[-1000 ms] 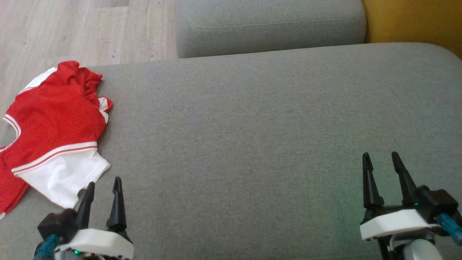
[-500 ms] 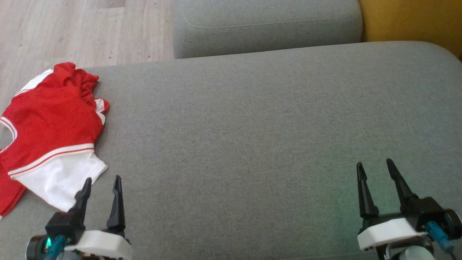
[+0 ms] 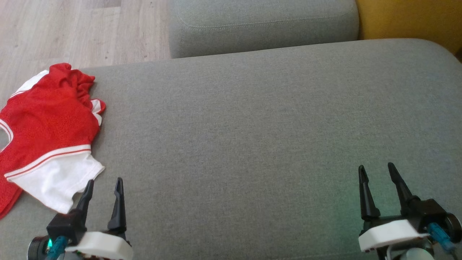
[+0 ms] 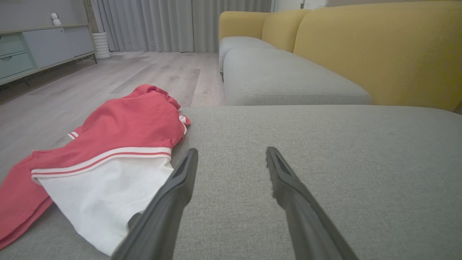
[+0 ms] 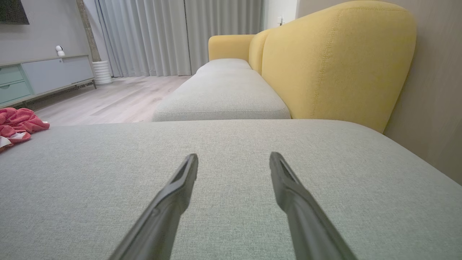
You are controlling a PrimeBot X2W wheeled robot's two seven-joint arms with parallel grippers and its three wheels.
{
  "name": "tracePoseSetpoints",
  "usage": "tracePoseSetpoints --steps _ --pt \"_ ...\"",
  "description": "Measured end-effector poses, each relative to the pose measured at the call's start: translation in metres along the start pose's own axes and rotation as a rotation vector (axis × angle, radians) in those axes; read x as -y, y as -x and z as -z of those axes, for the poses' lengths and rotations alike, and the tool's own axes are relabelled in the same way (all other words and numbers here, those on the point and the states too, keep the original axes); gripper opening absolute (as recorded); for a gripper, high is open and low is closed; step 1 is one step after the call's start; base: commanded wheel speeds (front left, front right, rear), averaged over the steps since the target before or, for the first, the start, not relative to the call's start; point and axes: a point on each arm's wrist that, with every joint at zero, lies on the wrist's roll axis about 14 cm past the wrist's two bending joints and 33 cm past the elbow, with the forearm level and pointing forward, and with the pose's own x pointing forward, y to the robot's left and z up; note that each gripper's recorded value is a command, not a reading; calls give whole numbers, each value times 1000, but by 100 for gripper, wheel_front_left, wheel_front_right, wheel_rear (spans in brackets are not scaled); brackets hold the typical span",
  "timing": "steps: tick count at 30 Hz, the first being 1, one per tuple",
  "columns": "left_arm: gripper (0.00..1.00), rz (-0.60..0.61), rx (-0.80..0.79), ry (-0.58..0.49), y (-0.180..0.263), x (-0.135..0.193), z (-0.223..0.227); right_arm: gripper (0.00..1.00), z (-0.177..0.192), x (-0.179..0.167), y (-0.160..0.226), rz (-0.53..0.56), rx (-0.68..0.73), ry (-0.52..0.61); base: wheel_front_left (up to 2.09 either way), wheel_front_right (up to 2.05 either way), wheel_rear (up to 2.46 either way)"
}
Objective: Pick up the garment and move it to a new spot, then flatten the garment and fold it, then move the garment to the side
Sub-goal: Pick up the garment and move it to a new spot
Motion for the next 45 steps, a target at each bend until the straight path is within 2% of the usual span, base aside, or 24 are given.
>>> tracePoseSetpoints --steps 8,14,21,28,33,38,45 --pt "100 -3 -6 1 1 -1 2 100 1 0 0 -1 -4 0 0 0 0" --pt "100 -39 -2 3 9 -11 1 100 0 -14 -7 -46 -1 1 0 0 0" --pt "100 -134 -7 27 34 -36 5 100 1 -60 -23 -191 -8 -2 0 0 0" --pt "100 -284 -53 60 81 -67 23 100 4 -119 -31 -373 -19 6 0 0 0" --pt "100 -356 -62 96 91 -83 27 100 4 -138 -36 -428 -20 5 0 0 0" --pt "100 -406 -88 139 70 -96 35 100 8 -139 -48 -428 -26 -5 0 0 0" --pt "100 -479 -174 224 -1 -125 40 100 12 -140 -83 -424 -13 -1 0 0 0"
